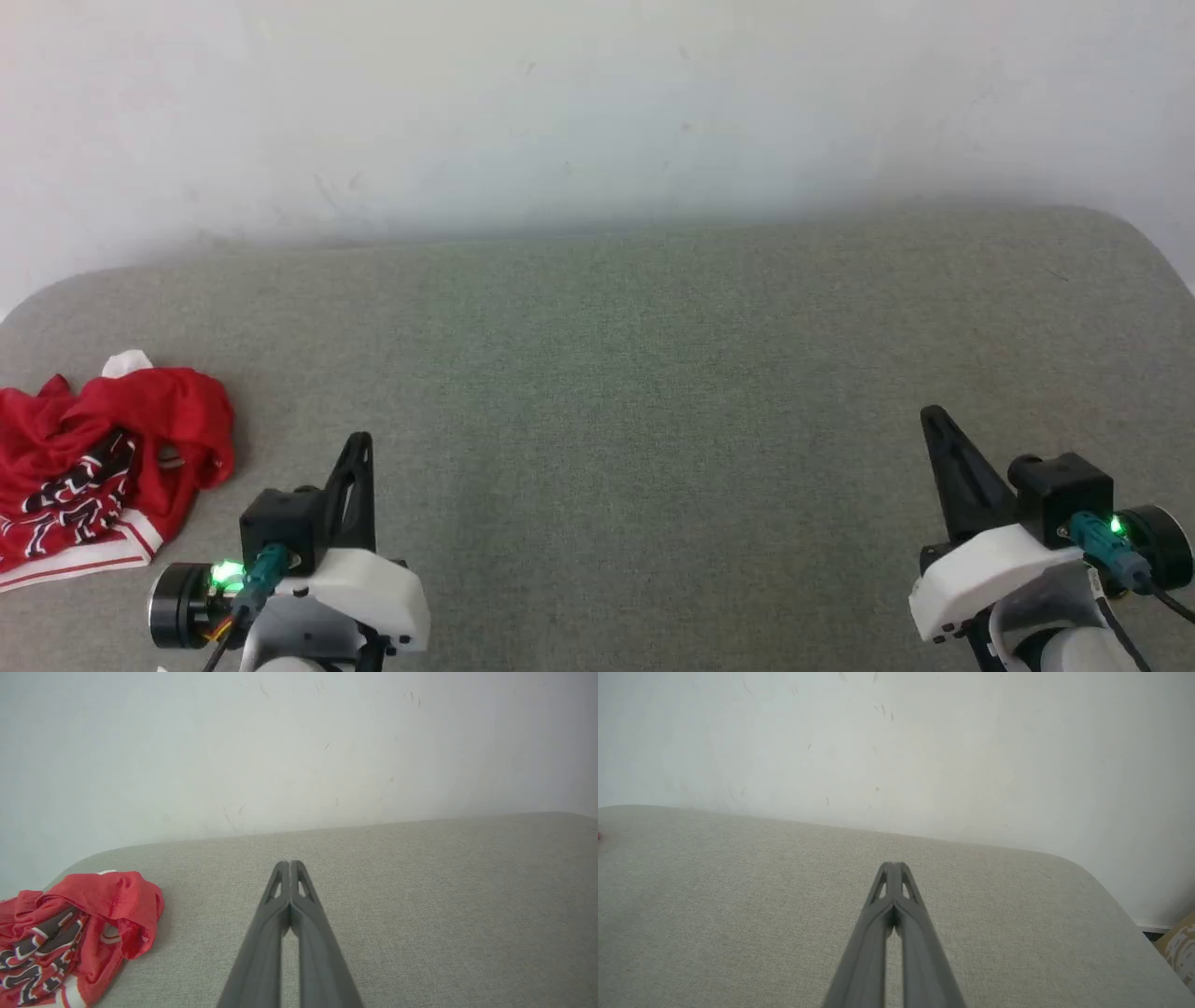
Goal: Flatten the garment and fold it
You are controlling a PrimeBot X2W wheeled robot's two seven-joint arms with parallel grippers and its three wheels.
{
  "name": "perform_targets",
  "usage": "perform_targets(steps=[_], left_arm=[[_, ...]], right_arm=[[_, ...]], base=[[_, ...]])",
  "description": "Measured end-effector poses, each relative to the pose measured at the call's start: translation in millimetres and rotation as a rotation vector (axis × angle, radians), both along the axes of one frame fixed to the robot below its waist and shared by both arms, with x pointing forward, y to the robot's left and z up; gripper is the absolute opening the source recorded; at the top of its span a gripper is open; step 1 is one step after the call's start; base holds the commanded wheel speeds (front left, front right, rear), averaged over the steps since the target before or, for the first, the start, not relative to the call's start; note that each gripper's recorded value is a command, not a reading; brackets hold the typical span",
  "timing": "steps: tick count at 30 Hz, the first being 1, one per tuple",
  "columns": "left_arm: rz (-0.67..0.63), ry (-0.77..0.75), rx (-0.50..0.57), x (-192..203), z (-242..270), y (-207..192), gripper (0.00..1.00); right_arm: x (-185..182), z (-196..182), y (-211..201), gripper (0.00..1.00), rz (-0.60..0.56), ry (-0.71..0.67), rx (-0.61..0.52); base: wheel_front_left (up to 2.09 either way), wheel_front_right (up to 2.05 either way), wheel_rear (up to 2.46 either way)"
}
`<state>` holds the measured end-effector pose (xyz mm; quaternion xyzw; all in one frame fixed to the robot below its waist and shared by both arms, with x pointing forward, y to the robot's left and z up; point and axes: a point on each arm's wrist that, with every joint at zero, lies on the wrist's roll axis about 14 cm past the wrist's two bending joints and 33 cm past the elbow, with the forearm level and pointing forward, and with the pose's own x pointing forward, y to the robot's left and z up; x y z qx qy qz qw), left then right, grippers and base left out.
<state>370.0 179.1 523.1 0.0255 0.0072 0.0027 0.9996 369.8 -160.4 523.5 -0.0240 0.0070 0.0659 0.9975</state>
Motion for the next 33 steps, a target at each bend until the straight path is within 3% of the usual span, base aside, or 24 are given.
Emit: perform_targets(steps=[33], left_arm=[[0.000,0.000,0.000,0.0,0.1,0.0,0.00]], right_arm=[[0.0,0.1,0.0,0.00,0.000,0.000,0.000]], base=[[0.00,0.00,0.00]])
